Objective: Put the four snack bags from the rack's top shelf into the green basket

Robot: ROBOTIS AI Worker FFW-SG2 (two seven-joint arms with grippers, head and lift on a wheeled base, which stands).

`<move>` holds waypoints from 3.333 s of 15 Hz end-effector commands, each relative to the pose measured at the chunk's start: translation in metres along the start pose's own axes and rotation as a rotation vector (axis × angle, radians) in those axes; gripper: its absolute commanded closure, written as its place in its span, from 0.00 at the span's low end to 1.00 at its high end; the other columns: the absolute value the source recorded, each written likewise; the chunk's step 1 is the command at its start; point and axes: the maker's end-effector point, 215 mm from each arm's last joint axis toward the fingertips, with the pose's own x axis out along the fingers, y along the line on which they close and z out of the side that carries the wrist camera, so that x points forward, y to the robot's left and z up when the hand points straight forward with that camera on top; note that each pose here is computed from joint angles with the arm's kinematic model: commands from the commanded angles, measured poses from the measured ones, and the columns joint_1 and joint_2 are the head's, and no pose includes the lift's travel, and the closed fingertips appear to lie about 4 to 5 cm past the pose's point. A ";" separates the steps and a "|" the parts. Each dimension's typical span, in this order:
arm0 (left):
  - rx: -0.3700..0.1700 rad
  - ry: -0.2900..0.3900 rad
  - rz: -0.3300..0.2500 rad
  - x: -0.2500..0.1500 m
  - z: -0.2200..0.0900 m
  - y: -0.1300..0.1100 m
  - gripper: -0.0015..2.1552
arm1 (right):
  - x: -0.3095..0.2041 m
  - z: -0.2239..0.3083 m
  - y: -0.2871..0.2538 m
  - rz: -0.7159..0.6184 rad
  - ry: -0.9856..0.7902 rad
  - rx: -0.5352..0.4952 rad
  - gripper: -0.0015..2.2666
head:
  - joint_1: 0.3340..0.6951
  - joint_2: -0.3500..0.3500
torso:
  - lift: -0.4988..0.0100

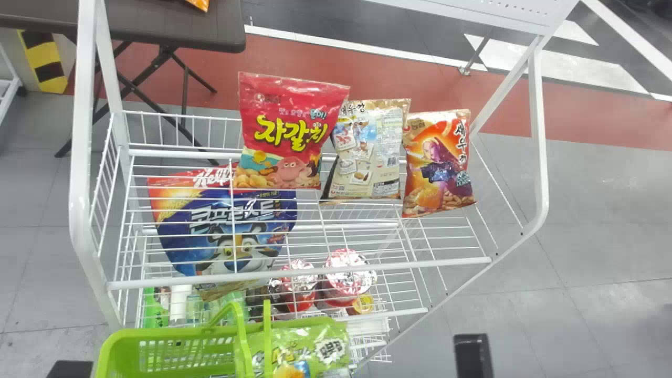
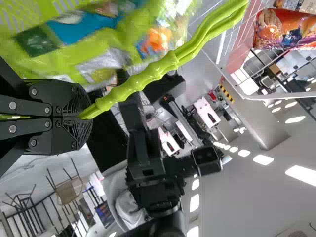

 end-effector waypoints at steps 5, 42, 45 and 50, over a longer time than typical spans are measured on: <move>0.005 -0.001 -0.008 0.000 0.000 -0.005 0.88 | 0.055 0.003 -0.005 0.014 0.021 -0.043 0.96 | 1.00 0.00 | 0.98; 0.007 0.032 -0.008 -0.005 -0.005 0.002 0.88 | 0.133 0.382 -0.009 -0.449 -0.833 -0.624 0.90 | 1.00 0.17 | 0.98; 0.005 0.031 -0.009 -0.005 -0.005 0.001 0.88 | 0.120 0.374 0.013 -0.409 -0.864 -0.635 0.90 | 1.00 0.19 | 0.98; 0.008 0.028 -0.012 -0.005 -0.004 -0.001 0.88 | 0.078 0.343 0.025 -0.397 -0.878 -0.607 0.90 | 1.00 0.18 | 0.98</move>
